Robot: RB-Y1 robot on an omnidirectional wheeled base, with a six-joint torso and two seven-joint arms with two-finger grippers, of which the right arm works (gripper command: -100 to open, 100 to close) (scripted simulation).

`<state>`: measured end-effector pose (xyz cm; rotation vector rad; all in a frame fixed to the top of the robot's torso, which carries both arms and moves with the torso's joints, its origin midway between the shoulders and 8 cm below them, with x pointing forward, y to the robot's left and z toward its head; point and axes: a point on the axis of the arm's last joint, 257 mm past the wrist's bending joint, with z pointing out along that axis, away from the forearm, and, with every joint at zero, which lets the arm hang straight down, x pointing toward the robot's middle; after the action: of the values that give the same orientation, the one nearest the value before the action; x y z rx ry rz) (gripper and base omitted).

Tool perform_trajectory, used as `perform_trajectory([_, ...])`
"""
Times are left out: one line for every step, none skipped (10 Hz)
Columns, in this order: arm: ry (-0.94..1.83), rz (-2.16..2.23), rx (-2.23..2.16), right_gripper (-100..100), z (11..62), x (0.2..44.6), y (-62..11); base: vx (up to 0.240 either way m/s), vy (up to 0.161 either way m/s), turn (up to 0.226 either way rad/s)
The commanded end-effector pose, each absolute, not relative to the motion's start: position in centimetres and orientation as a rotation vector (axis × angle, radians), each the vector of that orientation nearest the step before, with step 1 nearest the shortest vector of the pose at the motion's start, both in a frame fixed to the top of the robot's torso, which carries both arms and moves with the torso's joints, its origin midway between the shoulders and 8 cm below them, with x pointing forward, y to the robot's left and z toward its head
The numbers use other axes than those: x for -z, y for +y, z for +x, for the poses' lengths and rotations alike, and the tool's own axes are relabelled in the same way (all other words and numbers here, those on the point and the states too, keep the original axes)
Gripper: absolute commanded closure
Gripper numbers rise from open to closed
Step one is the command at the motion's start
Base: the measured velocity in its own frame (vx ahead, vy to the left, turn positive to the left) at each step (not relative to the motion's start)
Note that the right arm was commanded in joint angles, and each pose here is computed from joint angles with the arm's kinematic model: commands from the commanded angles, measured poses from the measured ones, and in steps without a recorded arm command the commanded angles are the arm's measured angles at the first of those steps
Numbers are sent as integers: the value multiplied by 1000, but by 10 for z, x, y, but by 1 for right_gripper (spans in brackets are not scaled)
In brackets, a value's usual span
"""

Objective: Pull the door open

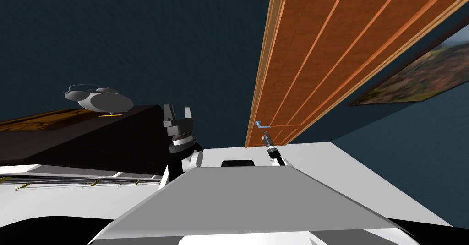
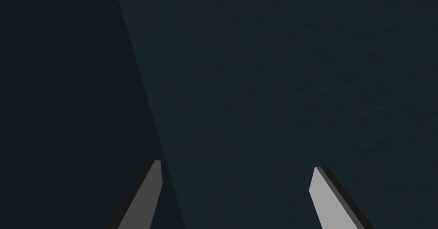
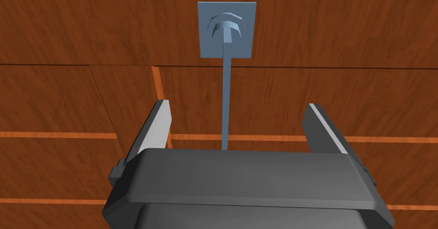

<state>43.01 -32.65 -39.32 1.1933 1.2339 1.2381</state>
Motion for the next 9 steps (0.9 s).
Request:
perform_trajectory([1223, 1200, -1229, -100, 427, 395, -337, 66, 61, 33])
perform_trajectory([1207, 1211, -1212, -100, 419, 395, -355, 119, 62, 252])
perform_trajectory([1190, 1222, -1195, -100, 411, 396, -374, 144, 59, 131])
perform_trajectory([1182, 1227, -1187, -100, 407, 396, -383, 136, 47, 166])
perform_trajectory([1166, 1236, -1172, -100, 400, 395, -400, 158, 22, 191])
perform_trajectory([1166, 1236, -1172, -100, 400, 395, -400, 120, 0, 79])
perform_trajectory([1147, 1244, -1153, -100, 391, 394, -419, 124, 4, 171])
perform_trajectory([1139, 1248, -1146, -100, 387, 393, -427, 159, -15, 128])
perform_trajectory([1146, 1245, -1151, -100, 388, 395, -420, 72, -12, 17])
